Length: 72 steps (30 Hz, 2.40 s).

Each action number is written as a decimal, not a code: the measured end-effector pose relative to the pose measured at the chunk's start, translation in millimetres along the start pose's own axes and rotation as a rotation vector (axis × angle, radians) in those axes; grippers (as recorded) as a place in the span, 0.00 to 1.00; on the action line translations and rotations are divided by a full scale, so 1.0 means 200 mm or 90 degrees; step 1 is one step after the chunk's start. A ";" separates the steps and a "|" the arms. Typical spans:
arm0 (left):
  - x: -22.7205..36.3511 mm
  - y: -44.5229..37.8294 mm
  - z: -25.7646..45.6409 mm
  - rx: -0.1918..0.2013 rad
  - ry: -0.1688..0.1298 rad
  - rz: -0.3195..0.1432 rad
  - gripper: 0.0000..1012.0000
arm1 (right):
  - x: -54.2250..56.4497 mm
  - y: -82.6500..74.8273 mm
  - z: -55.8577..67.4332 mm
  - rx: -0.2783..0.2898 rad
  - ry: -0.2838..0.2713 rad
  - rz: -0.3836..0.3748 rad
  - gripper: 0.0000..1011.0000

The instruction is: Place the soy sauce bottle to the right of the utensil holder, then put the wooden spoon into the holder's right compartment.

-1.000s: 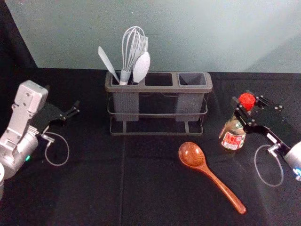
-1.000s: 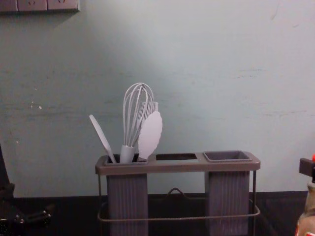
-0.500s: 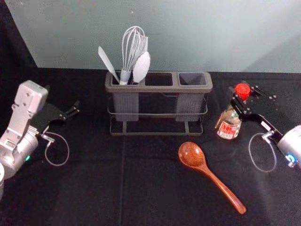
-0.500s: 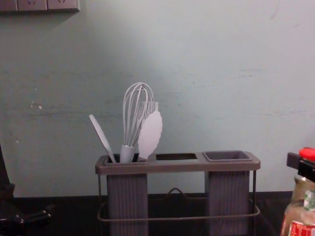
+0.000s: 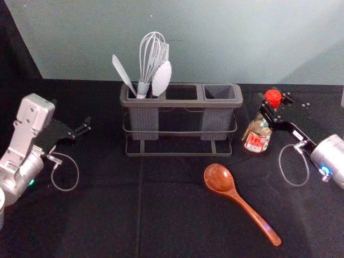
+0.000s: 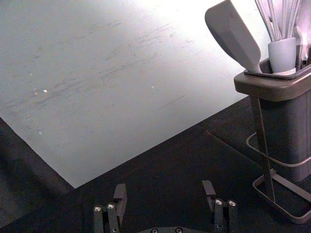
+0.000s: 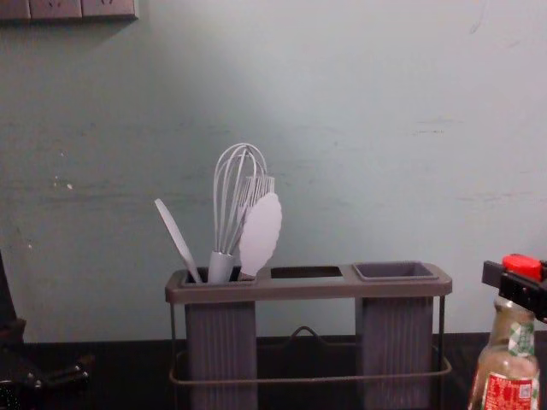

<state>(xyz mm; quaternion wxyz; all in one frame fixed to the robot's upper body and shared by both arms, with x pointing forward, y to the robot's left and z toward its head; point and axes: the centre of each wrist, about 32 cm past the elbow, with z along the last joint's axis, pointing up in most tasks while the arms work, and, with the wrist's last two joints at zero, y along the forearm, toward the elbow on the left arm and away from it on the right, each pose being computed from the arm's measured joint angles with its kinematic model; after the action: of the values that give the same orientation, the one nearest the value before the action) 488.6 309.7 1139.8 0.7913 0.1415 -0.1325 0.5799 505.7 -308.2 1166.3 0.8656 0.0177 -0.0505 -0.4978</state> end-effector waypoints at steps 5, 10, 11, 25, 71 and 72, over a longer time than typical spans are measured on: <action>0.000 0.000 0.000 0.000 0.000 0.000 1.00 | 0.00 0.03 -0.02 0.001 0.007 0.003 0.38; 0.000 0.000 0.000 0.000 0.000 0.000 1.00 | 0.00 0.05 -0.03 0.001 0.010 0.005 0.38; 0.000 0.000 0.000 0.000 0.000 0.000 1.00 | 0.00 0.06 -0.03 0.000 0.011 0.005 0.38; 0.000 0.000 0.000 0.000 0.000 0.000 1.00 | 0.00 0.10 -0.05 0.001 0.016 -0.002 0.49; 0.000 0.000 0.000 0.000 0.000 0.000 1.00 | -0.53 -0.22 0.09 -0.103 -0.068 0.003 0.99; 0.000 0.000 0.000 0.000 0.000 0.000 1.00 | -0.54 -0.22 0.09 -0.108 -0.067 0.001 0.99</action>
<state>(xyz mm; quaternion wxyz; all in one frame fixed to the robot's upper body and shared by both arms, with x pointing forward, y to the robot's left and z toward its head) 488.6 309.7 1139.8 0.7913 0.1415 -0.1325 0.5799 411.3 -236.4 1172.3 0.8607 -0.0815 -0.0536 -0.4997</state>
